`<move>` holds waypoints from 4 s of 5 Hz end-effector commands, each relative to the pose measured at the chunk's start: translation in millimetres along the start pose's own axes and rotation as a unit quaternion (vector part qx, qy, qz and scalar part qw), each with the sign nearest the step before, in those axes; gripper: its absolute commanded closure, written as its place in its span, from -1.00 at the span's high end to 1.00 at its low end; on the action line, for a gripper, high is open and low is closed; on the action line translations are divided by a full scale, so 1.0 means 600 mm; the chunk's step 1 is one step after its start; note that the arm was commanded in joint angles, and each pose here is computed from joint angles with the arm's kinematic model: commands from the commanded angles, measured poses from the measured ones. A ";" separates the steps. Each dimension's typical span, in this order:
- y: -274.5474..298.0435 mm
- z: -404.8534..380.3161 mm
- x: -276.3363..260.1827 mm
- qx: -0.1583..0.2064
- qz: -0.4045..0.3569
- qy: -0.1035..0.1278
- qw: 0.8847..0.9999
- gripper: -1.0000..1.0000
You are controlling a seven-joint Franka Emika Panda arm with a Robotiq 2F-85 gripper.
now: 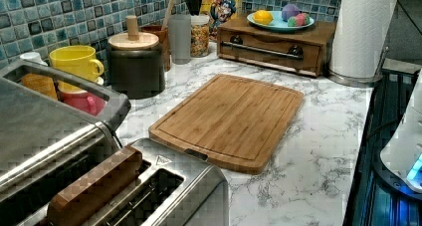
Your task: Turn on the toaster.
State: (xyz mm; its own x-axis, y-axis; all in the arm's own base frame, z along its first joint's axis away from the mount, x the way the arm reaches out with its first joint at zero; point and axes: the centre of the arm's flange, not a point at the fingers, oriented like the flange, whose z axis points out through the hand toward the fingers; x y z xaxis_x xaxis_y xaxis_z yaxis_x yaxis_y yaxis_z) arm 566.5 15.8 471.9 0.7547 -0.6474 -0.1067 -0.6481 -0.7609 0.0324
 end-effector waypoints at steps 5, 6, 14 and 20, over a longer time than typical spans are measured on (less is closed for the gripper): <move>-0.089 0.001 -0.213 0.095 -0.174 0.016 0.980 -1.00; -0.109 0.019 -0.268 0.099 -0.224 0.019 0.969 -1.00; -0.177 0.121 -0.594 0.078 -0.382 -0.040 0.920 -1.00; -0.210 0.169 -0.552 0.093 -0.302 -0.016 0.949 -1.00</move>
State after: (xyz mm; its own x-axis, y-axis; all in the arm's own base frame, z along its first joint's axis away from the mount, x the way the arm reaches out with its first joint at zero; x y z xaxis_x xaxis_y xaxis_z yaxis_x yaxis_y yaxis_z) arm 386.3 321.7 391.2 0.9956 -0.0424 -0.0842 -0.0580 -0.9795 -0.1931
